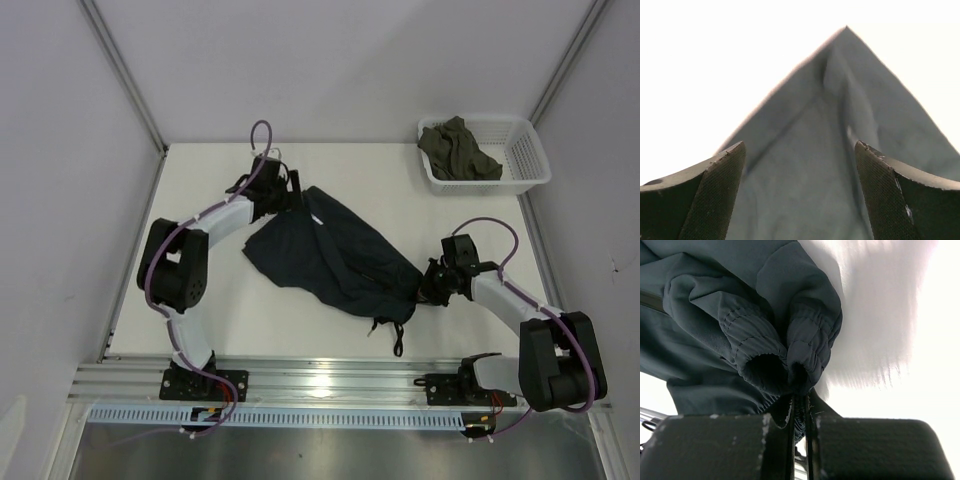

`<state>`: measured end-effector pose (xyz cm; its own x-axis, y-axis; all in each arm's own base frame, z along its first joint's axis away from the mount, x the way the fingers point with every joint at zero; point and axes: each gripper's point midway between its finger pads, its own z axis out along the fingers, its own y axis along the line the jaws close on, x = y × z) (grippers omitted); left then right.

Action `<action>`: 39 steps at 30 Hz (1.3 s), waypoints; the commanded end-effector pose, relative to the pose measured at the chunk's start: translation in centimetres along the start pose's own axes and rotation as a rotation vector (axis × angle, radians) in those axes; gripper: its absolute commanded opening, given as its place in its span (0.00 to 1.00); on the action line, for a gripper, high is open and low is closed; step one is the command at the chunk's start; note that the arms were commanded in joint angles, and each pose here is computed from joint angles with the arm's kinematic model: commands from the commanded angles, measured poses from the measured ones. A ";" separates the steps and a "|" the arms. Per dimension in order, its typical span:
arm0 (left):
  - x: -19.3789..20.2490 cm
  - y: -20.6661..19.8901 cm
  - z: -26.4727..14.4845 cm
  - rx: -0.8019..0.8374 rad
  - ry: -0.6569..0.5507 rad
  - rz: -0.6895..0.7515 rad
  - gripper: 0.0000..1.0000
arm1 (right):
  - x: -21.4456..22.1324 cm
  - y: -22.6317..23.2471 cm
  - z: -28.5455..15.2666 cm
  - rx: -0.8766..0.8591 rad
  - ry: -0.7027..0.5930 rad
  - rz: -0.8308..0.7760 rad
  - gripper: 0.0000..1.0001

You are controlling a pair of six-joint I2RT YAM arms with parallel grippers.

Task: Fold and stack the shorts
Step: Fold the shorts

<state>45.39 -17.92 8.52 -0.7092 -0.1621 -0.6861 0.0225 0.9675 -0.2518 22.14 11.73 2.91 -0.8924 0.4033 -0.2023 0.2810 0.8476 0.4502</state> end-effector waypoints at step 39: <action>-6.5 -1.2 9.8 0.121 0.063 -0.174 0.18 | -1.3 -0.2 1.0 -0.083 -0.204 0.086 0.00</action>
<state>55.20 -21.77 5.26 -0.7842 -0.2667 -0.5603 0.0265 0.8877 -0.4596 23.53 12.59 2.62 -0.8355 0.4703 -0.2843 0.2585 0.7929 0.5518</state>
